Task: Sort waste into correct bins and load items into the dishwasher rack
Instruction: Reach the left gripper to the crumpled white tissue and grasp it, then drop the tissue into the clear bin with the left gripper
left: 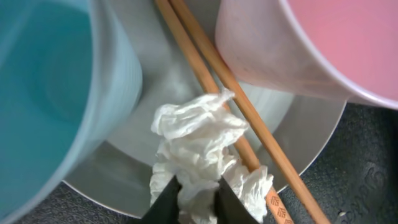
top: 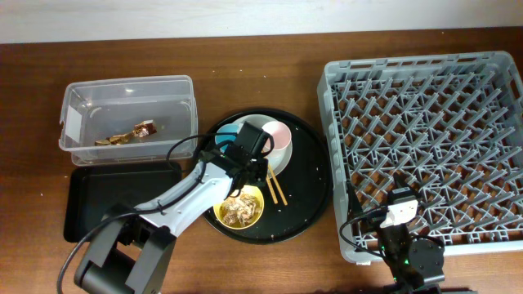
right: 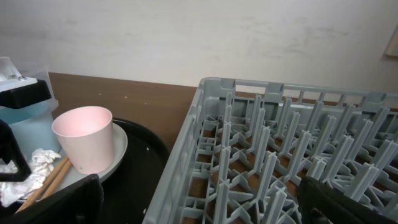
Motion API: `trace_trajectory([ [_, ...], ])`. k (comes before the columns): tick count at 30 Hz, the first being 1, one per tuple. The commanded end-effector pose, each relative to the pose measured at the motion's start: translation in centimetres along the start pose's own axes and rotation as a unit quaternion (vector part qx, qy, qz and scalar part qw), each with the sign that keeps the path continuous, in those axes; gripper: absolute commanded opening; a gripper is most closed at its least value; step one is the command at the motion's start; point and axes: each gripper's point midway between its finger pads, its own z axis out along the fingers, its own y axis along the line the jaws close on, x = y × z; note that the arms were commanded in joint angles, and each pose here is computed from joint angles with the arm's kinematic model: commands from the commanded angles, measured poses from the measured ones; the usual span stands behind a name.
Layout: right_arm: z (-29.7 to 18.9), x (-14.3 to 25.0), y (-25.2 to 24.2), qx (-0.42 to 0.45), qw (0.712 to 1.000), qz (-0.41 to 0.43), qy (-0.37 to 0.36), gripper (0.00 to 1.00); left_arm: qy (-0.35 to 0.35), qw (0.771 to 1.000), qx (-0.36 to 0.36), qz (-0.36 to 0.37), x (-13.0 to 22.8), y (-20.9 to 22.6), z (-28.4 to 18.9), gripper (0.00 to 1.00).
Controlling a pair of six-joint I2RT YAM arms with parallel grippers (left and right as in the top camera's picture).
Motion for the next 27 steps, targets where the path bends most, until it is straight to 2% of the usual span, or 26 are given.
trace_trajectory([
  [1, 0.0, 0.3, 0.0, 0.001, 1.0, 0.0, 0.003, 0.98, -0.003, 1.0, -0.002, 0.002, 0.1, 0.0, -0.2, 0.04],
  [3, 0.0, 0.3, 0.0, 0.001, 1.0, 0.0, 0.003, 0.98, -0.015, 1.0, 0.002, 0.002, -0.5, -0.1, -1.0, 0.0],
  [10, 0.0, 0.3, 0.0, 0.001, 1.0, 0.0, 0.003, 0.98, -0.112, 0.993, 0.038, -0.006, -3.4, -0.6, -9.9, 0.0],
  [13, 0.0, 0.3, 0.0, 0.001, 1.0, 0.0, 0.003, 0.98, -0.148, 0.989, 0.021, -0.012, -4.0, 0.4, -12.7, 0.0],
  [17, 0.0, 0.3, 0.0, 0.001, 1.0, 0.0, 0.003, 0.98, -0.22, 0.97, -0.082, -0.064, -6.2, 6.3, -16.1, 0.0],
  [21, 0.0, 0.3, 0.0, 0.001, 1.0, 0.0, 0.003, 0.98, -0.23, 0.95, -0.153, -0.148, -7.3, 14.1, -16.1, 0.0],
  [24, 0.0, 0.3, 0.0, 0.001, 1.0, 0.0, 0.003, 0.98, -0.233, 0.937, -0.174, -0.196, -8.2, 18.6, -14.6, 0.0],
  [27, 0.0, 0.3, 0.0, 0.001, 1.0, 0.0, 0.003, 0.98, -0.228, 0.935, -0.166, -0.215, -9.2, 20.5, -11.5, 0.0],
])
